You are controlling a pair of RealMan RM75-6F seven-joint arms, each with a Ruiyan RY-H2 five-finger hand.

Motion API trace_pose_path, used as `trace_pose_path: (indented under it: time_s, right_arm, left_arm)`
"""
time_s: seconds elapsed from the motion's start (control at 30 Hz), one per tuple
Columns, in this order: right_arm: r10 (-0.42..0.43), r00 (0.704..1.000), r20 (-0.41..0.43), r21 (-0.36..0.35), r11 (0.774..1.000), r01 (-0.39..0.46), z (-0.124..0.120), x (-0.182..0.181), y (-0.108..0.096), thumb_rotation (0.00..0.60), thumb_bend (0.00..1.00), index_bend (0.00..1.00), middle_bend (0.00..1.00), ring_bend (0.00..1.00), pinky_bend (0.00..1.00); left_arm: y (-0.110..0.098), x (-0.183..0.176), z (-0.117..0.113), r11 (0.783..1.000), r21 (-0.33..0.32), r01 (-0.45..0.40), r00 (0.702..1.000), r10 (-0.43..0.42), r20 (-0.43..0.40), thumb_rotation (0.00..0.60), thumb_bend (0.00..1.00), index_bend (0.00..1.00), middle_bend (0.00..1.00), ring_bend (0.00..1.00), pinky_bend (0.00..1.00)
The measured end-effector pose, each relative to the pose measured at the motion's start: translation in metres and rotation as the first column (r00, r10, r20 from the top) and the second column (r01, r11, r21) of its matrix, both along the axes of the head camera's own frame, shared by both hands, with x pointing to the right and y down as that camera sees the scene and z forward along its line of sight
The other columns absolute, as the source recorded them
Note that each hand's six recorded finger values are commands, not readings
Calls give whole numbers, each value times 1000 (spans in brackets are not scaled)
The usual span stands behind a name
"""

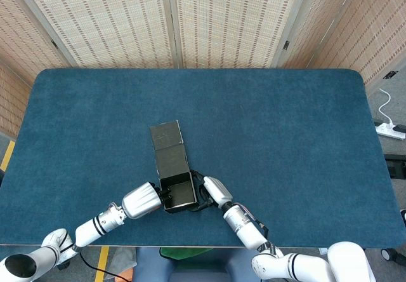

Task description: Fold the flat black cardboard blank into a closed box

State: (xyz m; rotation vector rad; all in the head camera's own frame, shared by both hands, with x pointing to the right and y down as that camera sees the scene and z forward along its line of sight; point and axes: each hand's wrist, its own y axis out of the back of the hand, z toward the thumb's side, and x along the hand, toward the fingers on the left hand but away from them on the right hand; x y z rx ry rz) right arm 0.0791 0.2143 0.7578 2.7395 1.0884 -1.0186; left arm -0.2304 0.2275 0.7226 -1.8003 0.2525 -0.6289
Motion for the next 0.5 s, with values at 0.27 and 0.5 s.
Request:
trace_pose_path:
  time_s: [0.27, 0.5]
  right_arm:
    - [3, 1000, 6, 23, 1000, -3, -4, 0, -2, 600, 194, 354, 491, 766, 1000]
    - [25, 1000, 13, 43, 999, -26, -6, -3, -10, 600, 195, 353, 478, 766, 1000]
  left_arm:
    - [-4, 0, -10, 1000, 1, 29, 998, -29, -54, 600, 321, 550, 506, 837, 889]
    - [-13, -5, -25, 996, -4, 86, 990, -86, -111, 600, 319, 369, 361, 826, 897]
